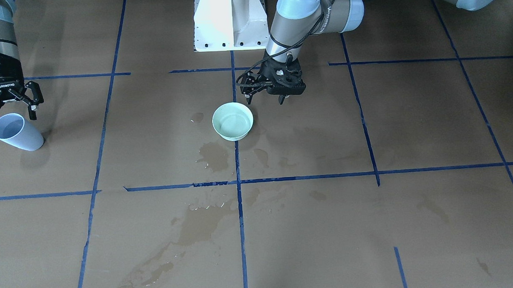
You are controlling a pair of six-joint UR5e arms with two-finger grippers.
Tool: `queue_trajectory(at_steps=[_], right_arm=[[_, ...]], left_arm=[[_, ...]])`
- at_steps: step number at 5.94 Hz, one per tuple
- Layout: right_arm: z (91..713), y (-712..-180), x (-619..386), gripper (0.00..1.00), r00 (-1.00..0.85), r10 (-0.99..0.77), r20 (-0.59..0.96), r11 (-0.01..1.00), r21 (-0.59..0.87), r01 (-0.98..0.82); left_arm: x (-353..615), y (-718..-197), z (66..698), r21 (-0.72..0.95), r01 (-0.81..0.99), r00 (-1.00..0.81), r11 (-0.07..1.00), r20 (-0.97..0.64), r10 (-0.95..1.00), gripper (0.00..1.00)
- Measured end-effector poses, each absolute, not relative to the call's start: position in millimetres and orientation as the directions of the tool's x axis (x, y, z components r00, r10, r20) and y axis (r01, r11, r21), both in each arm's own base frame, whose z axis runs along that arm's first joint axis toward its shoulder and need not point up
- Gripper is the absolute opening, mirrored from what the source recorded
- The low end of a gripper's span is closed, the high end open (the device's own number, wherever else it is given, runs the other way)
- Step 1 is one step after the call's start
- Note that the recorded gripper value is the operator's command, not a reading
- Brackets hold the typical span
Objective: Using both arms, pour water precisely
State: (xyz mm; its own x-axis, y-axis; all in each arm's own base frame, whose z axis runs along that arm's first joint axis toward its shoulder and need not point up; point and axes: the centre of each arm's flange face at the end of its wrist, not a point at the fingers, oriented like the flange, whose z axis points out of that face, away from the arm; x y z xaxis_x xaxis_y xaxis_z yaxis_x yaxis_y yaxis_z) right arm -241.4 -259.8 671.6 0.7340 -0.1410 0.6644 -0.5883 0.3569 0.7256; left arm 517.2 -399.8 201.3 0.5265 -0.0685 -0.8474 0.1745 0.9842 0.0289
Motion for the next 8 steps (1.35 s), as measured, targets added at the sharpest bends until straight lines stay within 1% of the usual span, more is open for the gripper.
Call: queue_trajectory(at_steps=[8], right_arm=[[685.6,-262.3,-259.1,0.98,0.75,-0.163,0.641,0.343,0.75,-0.566]], left_arm=[[517.0,-400.1,200.7,0.036,0.184,0.527,0.982,-0.847,-0.067,1.0]])
